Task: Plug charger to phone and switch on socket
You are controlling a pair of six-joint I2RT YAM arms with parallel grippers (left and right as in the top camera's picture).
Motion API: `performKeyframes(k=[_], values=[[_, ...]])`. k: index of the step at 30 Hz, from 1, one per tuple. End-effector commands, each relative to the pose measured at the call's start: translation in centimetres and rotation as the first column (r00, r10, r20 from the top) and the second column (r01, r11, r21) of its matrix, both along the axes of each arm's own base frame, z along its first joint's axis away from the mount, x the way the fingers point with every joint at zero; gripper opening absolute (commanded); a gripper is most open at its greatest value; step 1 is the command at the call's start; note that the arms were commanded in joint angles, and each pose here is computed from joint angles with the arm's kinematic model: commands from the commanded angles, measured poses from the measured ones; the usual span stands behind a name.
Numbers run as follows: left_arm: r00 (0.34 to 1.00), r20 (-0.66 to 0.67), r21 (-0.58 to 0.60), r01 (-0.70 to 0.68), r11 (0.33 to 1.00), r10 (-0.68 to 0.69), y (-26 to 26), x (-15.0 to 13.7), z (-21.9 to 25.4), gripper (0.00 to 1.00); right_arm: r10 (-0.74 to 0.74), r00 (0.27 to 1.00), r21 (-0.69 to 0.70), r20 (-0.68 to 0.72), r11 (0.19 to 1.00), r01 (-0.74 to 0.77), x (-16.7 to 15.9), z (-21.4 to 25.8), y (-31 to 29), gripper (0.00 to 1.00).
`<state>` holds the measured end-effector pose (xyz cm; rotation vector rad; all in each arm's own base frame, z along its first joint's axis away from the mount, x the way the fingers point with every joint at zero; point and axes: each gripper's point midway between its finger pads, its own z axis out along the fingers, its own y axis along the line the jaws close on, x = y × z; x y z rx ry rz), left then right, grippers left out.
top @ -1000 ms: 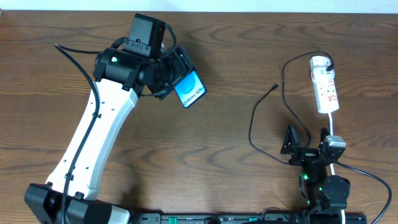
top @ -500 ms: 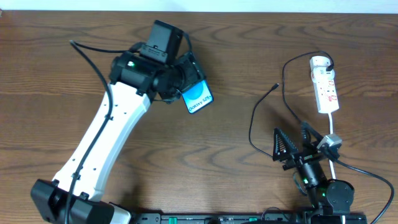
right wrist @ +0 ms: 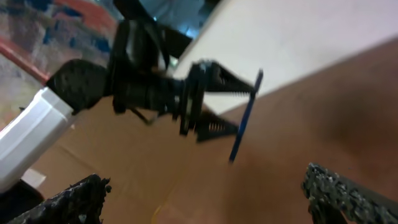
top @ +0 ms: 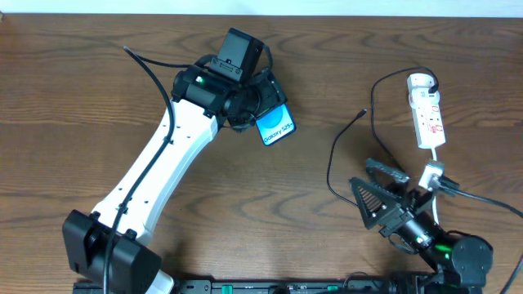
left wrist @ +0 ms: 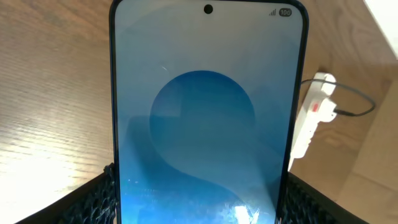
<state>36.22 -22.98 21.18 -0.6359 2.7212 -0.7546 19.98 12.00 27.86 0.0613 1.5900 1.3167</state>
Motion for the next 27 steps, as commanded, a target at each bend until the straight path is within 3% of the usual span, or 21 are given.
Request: performKeyframes(k=[1,4,7,15,27], values=[[0.997,-0.030,-0.017,-0.070,0.997,0.069,-0.1,0.5,-0.5,0.66,-0.047,0.996,0.054,-0.074,0.997,0.051,1.1,-0.3,-0.7,0.99],[0.993,-0.048,-0.036,-0.112,0.993,0.110,-0.2,0.8,-0.6,0.66,-0.174,0.982,0.030,-0.071,0.984,0.177,3.4,-0.7,-2.3,0.99],[0.989,-0.060,-0.048,-0.139,0.989,0.137,-0.2,0.9,-0.6,0.66,-0.076,0.997,-0.044,0.010,0.996,0.077,3.4,-0.5,-0.6,0.99],[0.978,-0.102,-0.075,-0.187,0.979,0.179,-1.0,0.4,-0.5,0.66,0.078,0.996,-0.095,-0.036,0.992,-0.081,4.9,-2.7,4.1,0.99],[0.980,-0.117,-0.077,-0.171,0.982,0.161,-2.2,-0.6,-0.6,0.66,-0.050,0.998,-0.271,-0.049,0.962,0.035,9.9,-4.4,8.9,0.93]])
